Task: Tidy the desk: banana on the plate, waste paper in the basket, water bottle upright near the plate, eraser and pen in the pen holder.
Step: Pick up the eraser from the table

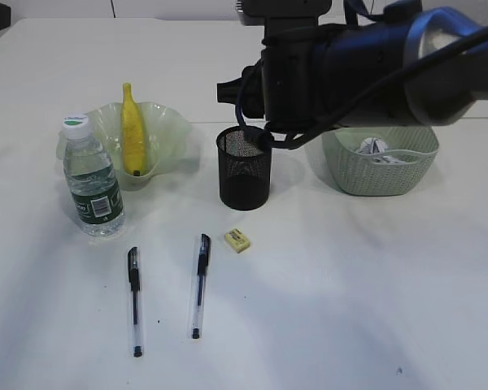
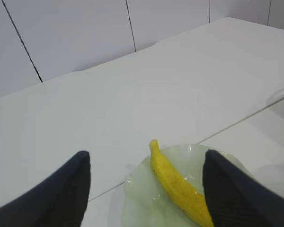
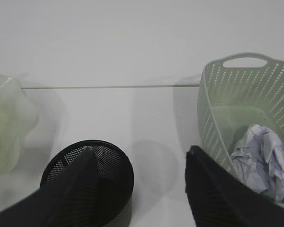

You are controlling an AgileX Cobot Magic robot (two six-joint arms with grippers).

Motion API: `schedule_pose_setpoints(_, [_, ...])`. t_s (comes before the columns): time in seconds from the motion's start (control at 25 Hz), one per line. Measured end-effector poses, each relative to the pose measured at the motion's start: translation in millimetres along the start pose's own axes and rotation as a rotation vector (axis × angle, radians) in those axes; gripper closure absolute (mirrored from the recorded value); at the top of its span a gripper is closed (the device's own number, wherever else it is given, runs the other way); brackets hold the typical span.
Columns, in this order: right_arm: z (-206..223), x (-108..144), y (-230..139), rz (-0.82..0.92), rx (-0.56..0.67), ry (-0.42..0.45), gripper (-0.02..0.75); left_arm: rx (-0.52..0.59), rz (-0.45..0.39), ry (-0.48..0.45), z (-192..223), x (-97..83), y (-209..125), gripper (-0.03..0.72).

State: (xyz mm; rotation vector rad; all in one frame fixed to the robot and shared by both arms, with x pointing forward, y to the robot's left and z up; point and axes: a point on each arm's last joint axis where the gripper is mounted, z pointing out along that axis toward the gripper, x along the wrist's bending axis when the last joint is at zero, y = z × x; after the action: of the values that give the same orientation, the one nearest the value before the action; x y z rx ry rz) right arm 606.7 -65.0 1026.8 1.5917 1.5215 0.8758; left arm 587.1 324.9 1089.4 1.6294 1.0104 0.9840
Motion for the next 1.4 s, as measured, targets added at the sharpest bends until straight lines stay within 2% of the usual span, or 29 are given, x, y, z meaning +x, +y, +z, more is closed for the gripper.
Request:
schedule_pose_setpoints(0.24, [-2.6, 3.3, 2.8, -0.036, -0.006, 0.048, 0.295, 0.001, 0.000, 0.002, 0.0, 0.2, -0.1, 0.171])
schedule_pose_setpoints(0.56, [-0.1, 14.6, -22.0, -0.086, 0.052, 0.222, 0.296, 0.032, -0.002, 0.059, -0.2, 5.3, -2.9, 0.173])
schedule_pose_setpoints(0.88, [-3.3, 3.5, -47.9, -0.130, 0.120, 0.224, 0.296, 0.035, -0.011, 0.064, -0.2, 5.8, -3.2, 0.173])
schedule_pose_setpoints(1.2, [-18.6, 4.2, -63.9, -0.152, 0.163, 0.391, 0.296, 0.035, -0.032, 0.066, -0.3, 6.0, -3.3, 0.174])
schedule_pose_setpoints(1.4, [-28.2, -4.0, -74.4, -0.179, 0.189, 0.421, 0.296, 0.044, -0.031, 0.061, -0.3, 5.5, -4.1, 0.174])
